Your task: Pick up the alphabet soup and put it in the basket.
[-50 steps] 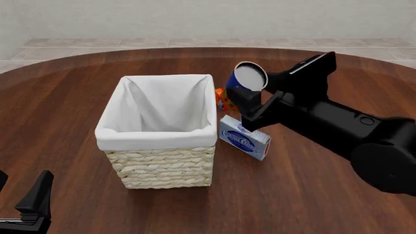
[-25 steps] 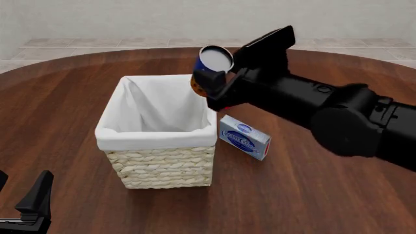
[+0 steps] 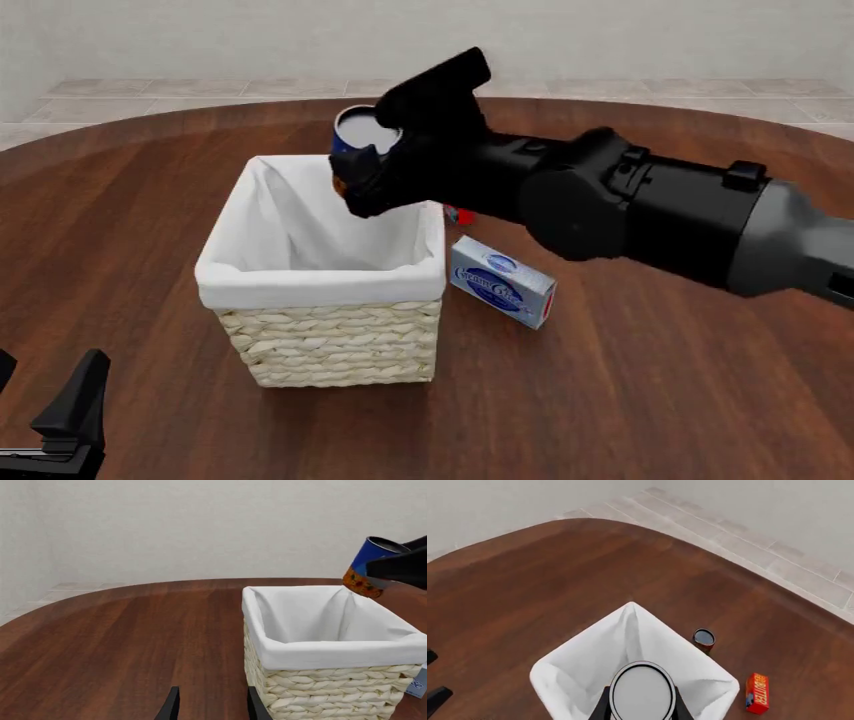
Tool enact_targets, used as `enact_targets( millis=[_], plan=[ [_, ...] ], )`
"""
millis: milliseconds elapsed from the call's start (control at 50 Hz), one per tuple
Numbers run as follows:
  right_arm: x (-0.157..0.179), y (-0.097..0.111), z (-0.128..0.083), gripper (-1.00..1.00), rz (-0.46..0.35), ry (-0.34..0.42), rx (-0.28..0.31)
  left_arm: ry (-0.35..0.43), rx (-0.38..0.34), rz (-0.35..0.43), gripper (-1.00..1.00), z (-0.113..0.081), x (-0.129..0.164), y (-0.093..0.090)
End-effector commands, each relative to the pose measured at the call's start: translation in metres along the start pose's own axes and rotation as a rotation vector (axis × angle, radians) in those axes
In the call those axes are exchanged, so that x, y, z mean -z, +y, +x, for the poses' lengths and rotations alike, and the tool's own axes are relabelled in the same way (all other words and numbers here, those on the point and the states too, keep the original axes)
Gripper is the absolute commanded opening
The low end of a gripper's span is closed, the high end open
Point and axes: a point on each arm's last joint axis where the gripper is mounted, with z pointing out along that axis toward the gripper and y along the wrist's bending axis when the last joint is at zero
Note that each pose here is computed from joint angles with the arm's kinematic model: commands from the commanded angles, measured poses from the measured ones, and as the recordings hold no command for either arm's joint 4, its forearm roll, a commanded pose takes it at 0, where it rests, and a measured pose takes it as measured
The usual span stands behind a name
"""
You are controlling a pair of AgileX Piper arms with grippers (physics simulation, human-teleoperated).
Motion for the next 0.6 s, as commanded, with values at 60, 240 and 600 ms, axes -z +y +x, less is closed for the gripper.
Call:
enact_targets(
  millis=[60,240,600],
  plan=[
    [-0.029,0.004,-0.014,-1.00,-0.016,0.065,-0.017,0.000,0.000,0.000,1.00,0.000,0.000,0.000],
    [-0.046,0.003,-0.015,-1.00,-0.018,0.130,-0.022,0.000,0.000,0.000,1.00,0.000,0.000,0.000],
    [-0.069,0.004,-0.009,-1.00,-0.029,0.247,0.018,0.000,0.000,0.000,1.00,0.000,0.000,0.000]
  ],
)
